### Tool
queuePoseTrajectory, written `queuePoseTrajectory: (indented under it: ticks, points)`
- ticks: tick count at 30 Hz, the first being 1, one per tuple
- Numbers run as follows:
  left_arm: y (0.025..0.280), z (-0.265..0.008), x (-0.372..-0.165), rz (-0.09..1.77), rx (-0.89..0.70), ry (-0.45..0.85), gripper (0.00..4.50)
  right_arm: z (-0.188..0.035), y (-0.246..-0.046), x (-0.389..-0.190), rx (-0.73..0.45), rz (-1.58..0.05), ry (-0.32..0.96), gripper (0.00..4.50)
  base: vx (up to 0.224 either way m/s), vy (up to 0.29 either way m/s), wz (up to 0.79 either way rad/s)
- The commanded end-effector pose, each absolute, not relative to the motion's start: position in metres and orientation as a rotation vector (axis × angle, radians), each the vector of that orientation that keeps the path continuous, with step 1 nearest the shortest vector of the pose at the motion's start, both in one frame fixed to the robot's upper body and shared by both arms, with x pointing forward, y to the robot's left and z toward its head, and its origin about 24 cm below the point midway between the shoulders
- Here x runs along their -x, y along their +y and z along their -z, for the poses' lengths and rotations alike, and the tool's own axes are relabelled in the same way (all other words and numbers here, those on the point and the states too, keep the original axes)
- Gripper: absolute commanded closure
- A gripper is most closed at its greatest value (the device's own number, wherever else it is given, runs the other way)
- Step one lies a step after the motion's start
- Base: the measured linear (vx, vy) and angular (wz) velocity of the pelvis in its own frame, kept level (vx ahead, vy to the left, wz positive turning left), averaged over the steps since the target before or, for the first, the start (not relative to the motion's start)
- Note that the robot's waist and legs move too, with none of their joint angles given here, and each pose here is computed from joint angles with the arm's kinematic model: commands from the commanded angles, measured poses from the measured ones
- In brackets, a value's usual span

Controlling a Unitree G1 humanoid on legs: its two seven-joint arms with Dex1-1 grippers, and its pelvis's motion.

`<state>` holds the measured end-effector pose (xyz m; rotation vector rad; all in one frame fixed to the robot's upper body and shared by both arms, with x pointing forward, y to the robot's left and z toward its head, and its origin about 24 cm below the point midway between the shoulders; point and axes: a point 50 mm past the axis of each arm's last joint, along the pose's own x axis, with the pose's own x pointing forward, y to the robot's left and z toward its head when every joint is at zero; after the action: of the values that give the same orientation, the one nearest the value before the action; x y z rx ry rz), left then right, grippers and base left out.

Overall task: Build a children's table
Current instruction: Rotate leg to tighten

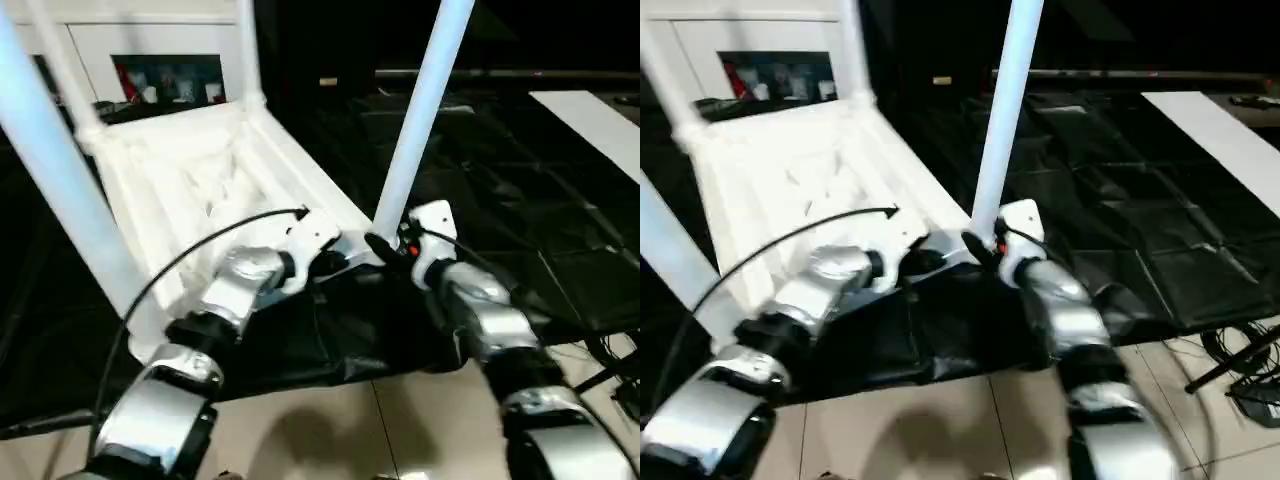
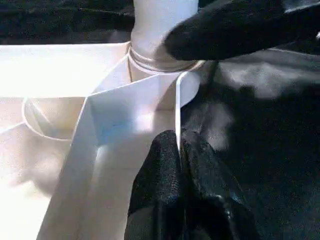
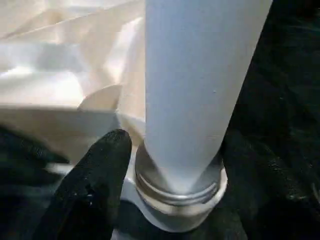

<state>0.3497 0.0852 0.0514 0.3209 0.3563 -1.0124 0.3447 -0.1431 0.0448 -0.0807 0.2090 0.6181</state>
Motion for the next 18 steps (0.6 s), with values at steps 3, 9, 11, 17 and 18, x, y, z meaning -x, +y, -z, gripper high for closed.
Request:
queuePoseTrajectory:
  ticks: [3,9,11,17,18]
  points:
    - [0.087,-0.049,-0.336,1.192,-0.27,0.346,4.5,-0.047,-0.153,-0.336,0.141,-0.773,0.233,1.5,0.0,0.0,0.0]
    - [0.101,-0.053,-0.319,1.394,-0.212,0.386,4.5,-0.051,-0.16,-0.323,0.111,-0.945,0.251,1.5,0.0,0.0,0.0]
    - [0.104,-0.053,-0.319,1.387,-0.212,0.387,4.5,-0.05,-0.16,-0.321,0.111,-0.977,0.262,1.5,0.0,0.0,0.0]
    - [0.11,-0.053,-0.321,1.367,-0.219,0.394,4.5,-0.05,-0.16,-0.32,0.099,-0.995,0.272,2.0,0.0,0.0,0.0]
    - [0.11,-0.054,-0.32,1.371,-0.217,0.394,4.5,-0.05,-0.159,-0.32,0.095,-1.001,0.272,2.21,0.0,0.0,0.0]
